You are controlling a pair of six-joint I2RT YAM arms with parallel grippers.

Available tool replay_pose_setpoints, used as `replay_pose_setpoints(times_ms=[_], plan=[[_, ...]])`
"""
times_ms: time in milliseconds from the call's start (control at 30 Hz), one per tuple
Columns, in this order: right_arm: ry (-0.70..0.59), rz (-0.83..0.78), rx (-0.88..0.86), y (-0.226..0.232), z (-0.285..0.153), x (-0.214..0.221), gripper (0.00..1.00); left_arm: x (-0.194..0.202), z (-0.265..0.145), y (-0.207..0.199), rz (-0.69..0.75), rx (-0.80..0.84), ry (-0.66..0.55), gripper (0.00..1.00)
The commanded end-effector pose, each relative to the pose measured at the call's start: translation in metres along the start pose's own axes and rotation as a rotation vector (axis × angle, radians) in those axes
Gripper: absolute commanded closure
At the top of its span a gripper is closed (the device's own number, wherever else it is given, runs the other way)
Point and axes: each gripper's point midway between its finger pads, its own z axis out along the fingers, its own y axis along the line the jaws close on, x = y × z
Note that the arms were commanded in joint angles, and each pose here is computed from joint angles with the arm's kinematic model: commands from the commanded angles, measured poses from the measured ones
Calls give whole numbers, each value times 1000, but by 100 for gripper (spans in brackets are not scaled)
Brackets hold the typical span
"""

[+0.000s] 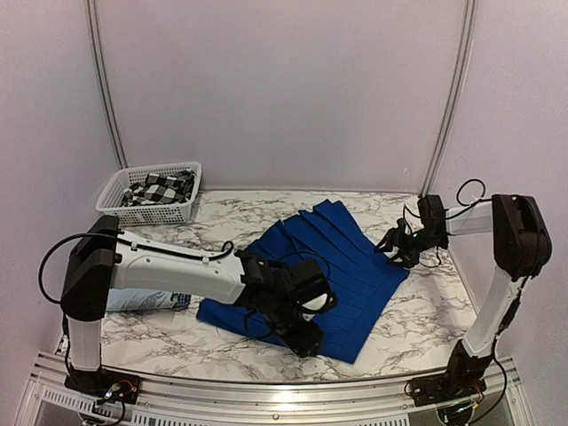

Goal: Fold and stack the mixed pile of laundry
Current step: Rotate the flattened skirt at the center of the board.

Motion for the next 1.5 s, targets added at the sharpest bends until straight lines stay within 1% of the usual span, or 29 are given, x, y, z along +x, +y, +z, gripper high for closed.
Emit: replay_pose_setpoints(times_ms=[0, 100, 133, 233, 300, 367, 500, 667, 767, 833, 933, 1033, 1100, 1167, 1267, 1300, 1333, 1400, 1467], plan=[[-5, -128, -22, 25, -5, -32, 33, -18, -57, -42, -43, 141, -52, 37], [-55, -241, -56, 63, -27, -49, 35, -42, -82, 11, -157, 66, -145, 36], [-58, -266, -55, 71, -33, -48, 36, -49, -87, 31, -187, 32, -169, 36], [-42, -313, -29, 86, -43, -31, 36, -58, -86, 82, -241, -52, -188, 36], [-20, -306, -18, 85, -42, -11, 37, -58, -80, 112, -265, -111, -183, 38], [19, -276, -19, 78, -36, 14, 39, -56, -71, 132, -256, -166, -164, 39], [72, -243, -17, 57, -17, 51, 41, -36, -46, 141, -217, -181, -85, 43], [147, -241, -9, 35, 17, 73, 47, 8, -26, 128, -202, -152, 23, 52], [177, -264, -20, 39, 35, 75, 48, 39, -20, 113, -178, -149, 75, 55], [182, -282, -38, 47, 46, 73, 48, 58, -18, 106, -179, -150, 104, 55], [191, -307, -47, 59, 62, 65, 48, 75, -17, 116, -254, -156, 97, 56], [157, -337, -63, 73, 73, 42, 48, 74, -16, 142, -349, -175, 79, 58], [129, -369, -68, 84, 80, 20, 48, 52, -20, 157, -364, -199, 31, 55], [93, -408, -78, 103, 81, -5, 47, 25, -24, 164, -374, -181, -19, 49], [44, -451, -83, 138, 55, -32, 43, -13, -44, 164, -416, -137, -109, 40], [24, -457, -92, 148, 42, -35, 40, -22, -56, 161, -431, -130, -149, 34], [-3, -464, -109, 160, 21, -33, 35, -27, -68, 159, -457, -124, -189, 28], [-10, -420, -135, 164, -5, -14, 33, -29, -90, 153, -533, -89, -269, 16], [8, -352, -182, 161, -26, 17, 32, -21, -107, 145, -631, -21, -340, 10]])
